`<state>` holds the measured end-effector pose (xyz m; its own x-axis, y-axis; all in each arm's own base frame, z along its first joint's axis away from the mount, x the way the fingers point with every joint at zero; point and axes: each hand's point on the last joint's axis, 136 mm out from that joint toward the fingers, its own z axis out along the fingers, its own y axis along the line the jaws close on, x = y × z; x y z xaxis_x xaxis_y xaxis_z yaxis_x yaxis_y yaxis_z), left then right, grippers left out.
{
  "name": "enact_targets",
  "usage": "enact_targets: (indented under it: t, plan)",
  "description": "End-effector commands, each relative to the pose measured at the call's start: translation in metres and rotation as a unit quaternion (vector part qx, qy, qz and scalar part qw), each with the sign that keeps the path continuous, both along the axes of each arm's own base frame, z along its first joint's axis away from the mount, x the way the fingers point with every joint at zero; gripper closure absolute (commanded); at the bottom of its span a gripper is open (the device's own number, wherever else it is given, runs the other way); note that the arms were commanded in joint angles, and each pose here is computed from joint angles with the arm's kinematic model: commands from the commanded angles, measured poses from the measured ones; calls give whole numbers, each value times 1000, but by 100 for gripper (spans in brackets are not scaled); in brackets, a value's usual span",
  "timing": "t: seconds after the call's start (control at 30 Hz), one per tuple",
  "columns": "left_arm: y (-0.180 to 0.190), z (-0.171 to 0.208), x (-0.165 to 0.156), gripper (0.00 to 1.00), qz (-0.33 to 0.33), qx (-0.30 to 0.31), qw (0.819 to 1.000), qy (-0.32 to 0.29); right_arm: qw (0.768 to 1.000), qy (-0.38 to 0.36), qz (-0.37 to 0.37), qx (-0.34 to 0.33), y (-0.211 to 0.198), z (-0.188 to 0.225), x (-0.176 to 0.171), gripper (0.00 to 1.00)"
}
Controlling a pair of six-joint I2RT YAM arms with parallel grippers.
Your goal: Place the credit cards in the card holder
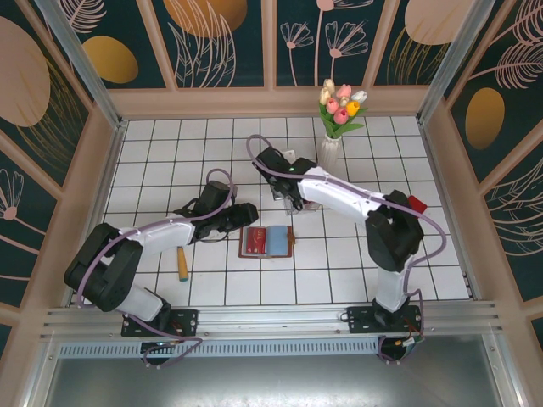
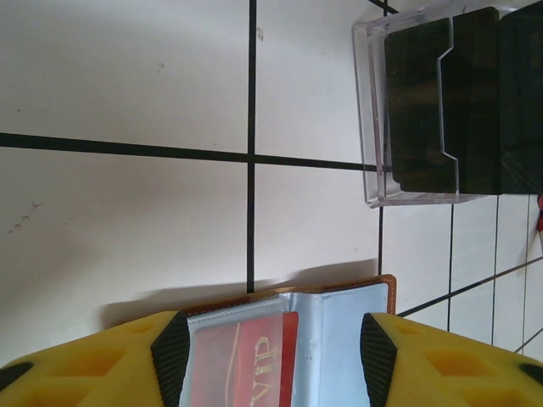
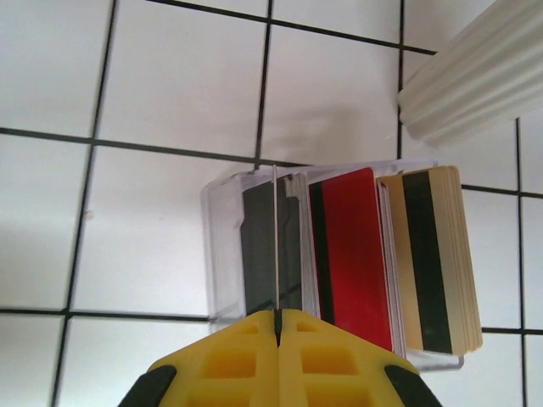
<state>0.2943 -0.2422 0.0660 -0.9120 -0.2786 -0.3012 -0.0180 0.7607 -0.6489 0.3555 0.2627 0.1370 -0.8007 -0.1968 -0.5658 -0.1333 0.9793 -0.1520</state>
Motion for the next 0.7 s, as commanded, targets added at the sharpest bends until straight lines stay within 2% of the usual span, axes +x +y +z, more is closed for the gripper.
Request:
enact_targets:
  t: [0.0,0.17,0.27,0.4,0.5,0.67]
  plan:
    - [-8,27,6,41,-6,-28,999,-23,993,-10,10,116,12,35,-7,100]
    - [-19,58,11,37,-16,-102,994,-41,968,-10,36,249,19,63,-22,100]
    - [-26,83,14,35,-26,-163,985,-54,941,-10,56,335,21,83,-33,100]
    - [-35,124,15,32,-44,-266,960,-80,894,-12,80,442,21,108,-46,100]
    - [-42,145,14,32,-63,-305,946,-93,869,-14,88,486,19,120,-53,100]
    - [-47,161,14,34,-80,-325,936,-109,838,-5,102,536,25,132,-61,100]
